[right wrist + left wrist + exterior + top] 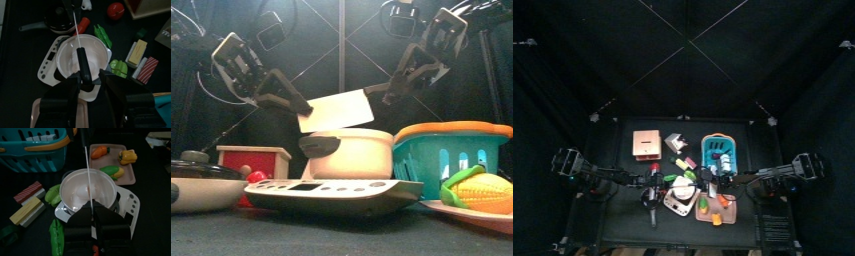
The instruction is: Place cleaver on drawer
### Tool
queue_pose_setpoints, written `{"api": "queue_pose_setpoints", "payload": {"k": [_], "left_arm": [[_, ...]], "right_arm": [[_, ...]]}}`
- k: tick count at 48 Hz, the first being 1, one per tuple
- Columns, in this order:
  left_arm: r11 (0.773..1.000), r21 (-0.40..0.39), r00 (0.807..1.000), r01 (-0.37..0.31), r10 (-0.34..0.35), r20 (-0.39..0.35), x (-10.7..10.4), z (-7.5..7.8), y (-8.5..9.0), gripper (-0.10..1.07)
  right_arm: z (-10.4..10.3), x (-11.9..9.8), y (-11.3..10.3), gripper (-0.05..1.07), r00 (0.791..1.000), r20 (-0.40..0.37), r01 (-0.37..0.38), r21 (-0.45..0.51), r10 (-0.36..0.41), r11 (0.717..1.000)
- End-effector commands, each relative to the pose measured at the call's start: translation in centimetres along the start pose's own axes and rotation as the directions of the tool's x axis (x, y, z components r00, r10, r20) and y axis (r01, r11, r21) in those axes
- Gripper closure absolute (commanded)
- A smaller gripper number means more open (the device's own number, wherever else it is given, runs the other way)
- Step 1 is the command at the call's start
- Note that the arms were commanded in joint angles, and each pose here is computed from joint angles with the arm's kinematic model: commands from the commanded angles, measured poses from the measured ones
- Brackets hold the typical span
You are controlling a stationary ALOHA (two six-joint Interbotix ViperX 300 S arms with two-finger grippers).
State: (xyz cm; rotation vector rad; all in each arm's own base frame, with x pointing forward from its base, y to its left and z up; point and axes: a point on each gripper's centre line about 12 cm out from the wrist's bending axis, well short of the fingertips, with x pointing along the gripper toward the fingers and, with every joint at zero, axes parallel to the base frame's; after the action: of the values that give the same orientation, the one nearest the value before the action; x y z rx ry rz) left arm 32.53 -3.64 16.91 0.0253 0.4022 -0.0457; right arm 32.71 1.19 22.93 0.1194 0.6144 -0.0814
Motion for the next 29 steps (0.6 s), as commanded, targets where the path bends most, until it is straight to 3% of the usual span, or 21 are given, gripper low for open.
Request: {"api": "queue_pose_setpoints", "payload": {"k": [1,10,29], "left_arm": [[1.000,0.000,1.000,0.003,-0.003,0.008,0.1,0.3,-0.1,0.69],[1.000,0.000,1.000,0.003,-0.003,0.018,0.0,0.7,-0.1,0.69],[1.000,-0.001,1.000,-0.006,0.006,0.018,0.2,0.6,0.2,0.69]], "right_arm": [[1.6,-0.6,0.1,0.28,0.999,0.047,-0.009,0.017,0.009,1.000],[1.3,-0.5,0.3,0.28,0.999,0.040,-0.016,0.025,0.014,1.000],[1.1,1.7,0.3,0.29,1.000,-0.006,-0.001,0.008,0.001,1.000]]}}
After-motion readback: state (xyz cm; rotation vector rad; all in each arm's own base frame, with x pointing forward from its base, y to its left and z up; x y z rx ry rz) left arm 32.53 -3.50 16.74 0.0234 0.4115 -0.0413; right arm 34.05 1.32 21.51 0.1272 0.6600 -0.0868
